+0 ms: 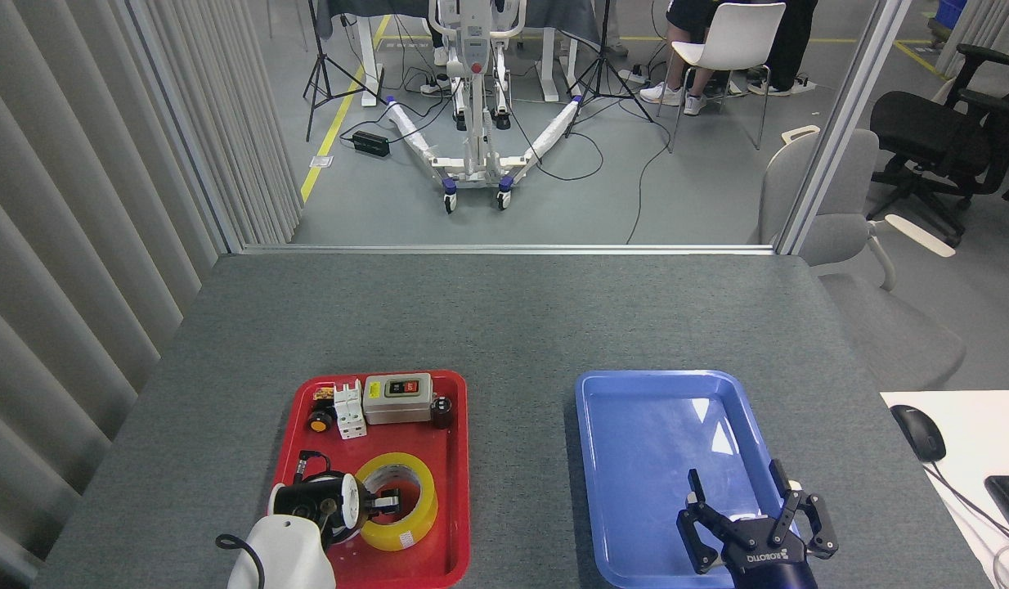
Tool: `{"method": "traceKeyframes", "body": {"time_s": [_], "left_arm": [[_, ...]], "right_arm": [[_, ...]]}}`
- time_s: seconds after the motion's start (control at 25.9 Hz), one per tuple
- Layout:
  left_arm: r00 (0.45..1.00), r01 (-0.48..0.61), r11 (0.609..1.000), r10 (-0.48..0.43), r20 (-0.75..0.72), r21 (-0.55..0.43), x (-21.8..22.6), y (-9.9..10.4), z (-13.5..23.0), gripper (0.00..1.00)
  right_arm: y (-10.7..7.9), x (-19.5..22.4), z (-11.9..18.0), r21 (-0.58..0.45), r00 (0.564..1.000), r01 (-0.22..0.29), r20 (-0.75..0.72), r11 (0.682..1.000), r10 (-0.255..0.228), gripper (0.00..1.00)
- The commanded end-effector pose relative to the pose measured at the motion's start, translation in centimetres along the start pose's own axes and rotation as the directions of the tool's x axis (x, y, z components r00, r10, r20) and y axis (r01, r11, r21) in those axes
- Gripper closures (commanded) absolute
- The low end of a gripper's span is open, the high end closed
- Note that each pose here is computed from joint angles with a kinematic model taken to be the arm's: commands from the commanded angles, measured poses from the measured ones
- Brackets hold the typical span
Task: Place and move tape with both arms
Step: 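Lift the tape roll with the left gripper toward the blue tray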
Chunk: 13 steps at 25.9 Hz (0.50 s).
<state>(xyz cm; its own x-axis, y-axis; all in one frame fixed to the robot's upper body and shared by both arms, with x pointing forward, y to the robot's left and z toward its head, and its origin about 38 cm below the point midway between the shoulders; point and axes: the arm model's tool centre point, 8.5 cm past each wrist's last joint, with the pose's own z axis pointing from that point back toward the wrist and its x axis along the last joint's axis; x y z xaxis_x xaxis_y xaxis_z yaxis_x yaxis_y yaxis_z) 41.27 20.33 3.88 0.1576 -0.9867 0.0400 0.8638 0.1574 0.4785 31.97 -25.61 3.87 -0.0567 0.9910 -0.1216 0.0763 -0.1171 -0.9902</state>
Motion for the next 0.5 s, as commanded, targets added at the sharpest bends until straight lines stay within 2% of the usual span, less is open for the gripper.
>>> {"method": "traceKeyframes", "body": {"time_s": [0.0,0.12,0.27,0.35,0.46], "left_arm": [[0.998,-0.037,0.998,0.035,0.050,0.042,0.0,0.1,1.0,1.00],[0.956,-0.138,0.990,0.122,0.268,0.040,1.7,-0.1,2.6,1.00],[0.815,-0.326,0.945,0.262,0.517,0.035,2.2,0.2,4.9,1.00],[0.678,-0.397,0.917,0.328,0.658,-0.047,3.7,-0.6,6.5,1.00],[0.417,-0.448,0.868,0.414,0.809,-0.213,5.2,-1.5,8.5,1.00]], "right_arm": [[-0.2,1.1,-0.3,-0.009,1.000,0.012,0.023,1.000,-0.011,0.00],[-0.4,1.6,-0.6,-0.013,0.999,0.020,0.029,1.000,-0.020,0.00],[-0.2,2.2,-0.3,-0.006,0.998,0.019,0.052,1.000,-0.019,0.00],[-0.1,2.2,-0.2,-0.002,0.998,0.015,0.060,1.000,-0.015,0.00],[-0.2,2.1,-0.3,-0.009,0.997,0.005,0.079,1.000,-0.004,0.00]]}}
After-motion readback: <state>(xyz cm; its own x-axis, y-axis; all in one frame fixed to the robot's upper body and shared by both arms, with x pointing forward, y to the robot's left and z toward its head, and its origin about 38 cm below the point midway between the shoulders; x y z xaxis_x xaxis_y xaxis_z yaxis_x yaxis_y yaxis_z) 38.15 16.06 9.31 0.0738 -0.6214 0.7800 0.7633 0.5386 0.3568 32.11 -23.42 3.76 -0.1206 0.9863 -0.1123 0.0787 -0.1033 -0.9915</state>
